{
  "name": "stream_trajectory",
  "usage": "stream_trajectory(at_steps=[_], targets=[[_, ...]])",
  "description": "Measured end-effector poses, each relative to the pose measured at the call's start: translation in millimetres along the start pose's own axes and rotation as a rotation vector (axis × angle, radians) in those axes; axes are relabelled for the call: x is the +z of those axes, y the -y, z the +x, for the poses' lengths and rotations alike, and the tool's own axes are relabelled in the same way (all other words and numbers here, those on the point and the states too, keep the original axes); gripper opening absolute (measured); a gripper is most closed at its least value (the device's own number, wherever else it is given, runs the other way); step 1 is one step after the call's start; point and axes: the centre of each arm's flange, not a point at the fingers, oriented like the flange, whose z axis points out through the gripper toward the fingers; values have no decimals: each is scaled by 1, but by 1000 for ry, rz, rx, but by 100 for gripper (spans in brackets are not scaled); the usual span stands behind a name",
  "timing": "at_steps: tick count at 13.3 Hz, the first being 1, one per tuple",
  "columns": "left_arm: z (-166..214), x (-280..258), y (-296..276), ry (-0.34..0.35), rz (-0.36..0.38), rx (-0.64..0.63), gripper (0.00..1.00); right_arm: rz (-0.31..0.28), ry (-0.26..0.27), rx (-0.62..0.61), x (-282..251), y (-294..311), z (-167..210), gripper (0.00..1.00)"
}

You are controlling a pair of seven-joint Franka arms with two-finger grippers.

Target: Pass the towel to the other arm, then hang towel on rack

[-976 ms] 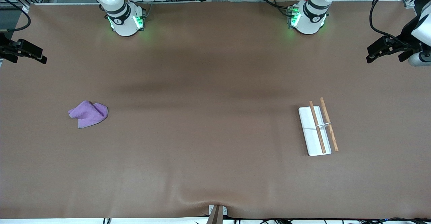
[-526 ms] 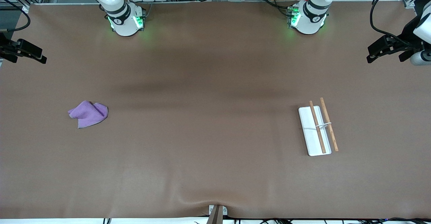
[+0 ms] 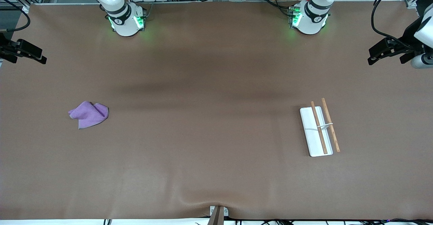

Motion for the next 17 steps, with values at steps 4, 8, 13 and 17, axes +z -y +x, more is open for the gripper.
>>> stream_trajectory(at_steps=[4, 8, 13, 17], targets=[[1, 2, 0, 3, 0, -1, 100, 0, 9, -2, 2, 1, 0, 100], [3, 5, 0, 9, -1, 0, 100, -19, 37, 2, 18, -1, 11, 100], [3, 4, 1, 8, -2, -1, 100, -34, 68, 4, 84, -52, 58, 100], [3, 4, 1, 7, -2, -2, 100, -26, 86, 22, 163, -120, 93, 100]])
